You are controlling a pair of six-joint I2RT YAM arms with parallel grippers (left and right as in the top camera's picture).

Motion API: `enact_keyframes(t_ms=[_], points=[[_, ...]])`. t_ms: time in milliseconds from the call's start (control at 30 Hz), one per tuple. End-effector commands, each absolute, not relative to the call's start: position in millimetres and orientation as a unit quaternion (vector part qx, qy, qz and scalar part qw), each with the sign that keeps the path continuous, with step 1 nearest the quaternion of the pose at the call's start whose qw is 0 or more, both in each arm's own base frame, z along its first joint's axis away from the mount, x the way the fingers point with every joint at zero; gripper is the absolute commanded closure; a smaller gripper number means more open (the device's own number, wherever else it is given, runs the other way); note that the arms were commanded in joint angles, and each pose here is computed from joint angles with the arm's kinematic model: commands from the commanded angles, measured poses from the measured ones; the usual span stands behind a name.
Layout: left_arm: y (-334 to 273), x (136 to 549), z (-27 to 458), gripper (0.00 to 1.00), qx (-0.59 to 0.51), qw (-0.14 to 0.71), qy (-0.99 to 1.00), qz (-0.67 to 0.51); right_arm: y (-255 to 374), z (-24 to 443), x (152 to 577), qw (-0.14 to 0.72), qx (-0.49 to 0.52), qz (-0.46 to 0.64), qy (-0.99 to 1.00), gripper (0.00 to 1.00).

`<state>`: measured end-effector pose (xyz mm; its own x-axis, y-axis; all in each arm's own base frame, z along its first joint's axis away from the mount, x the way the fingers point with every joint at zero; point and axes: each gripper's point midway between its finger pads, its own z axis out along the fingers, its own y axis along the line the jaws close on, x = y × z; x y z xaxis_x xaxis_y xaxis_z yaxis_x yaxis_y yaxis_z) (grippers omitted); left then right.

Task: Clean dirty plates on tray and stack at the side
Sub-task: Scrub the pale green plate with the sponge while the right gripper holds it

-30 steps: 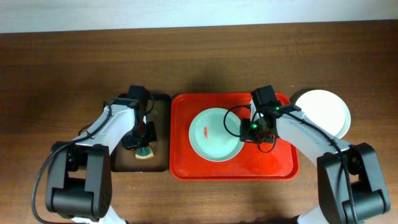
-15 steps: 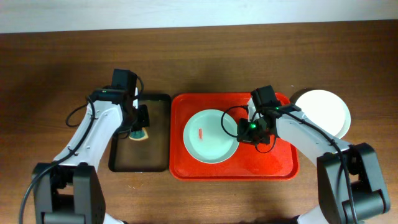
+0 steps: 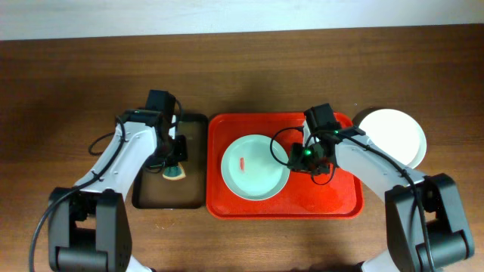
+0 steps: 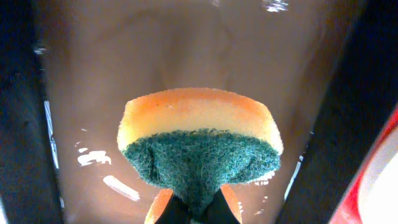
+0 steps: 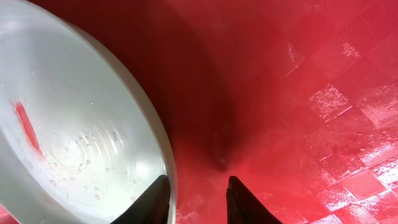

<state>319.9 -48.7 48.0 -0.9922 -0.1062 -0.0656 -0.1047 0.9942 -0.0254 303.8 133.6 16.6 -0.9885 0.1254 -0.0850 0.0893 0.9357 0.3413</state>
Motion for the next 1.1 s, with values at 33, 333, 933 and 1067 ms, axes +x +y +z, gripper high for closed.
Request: enact_keyframes(t_ms=[33,333,933,1067], points=[[-56.5,316.6,38.4,1.0,-0.035,0.035,0.999,-0.017,149.3,17.2,296.8,0.055,0.024,0.167,0.984,0.68],[-54.2,297.9,3.1,1.0,-0.053,0.029,0.998,-0.017,154.2,17.0,294.4,0.054,0.015,0.166,0.985,0.96],[-163.4,323.3,72.6,1.0,0.018,0.048,0.993,-0.104,163.0,18.5,288.1,0.04,0.018,0.183,0.982,0.96],[-185.3,314.6,55.0,1.0,0.037,0.03,0.994,-0.1,169.7,18.4,284.2,0.037,0.017,0.183,0.982,0.96]])
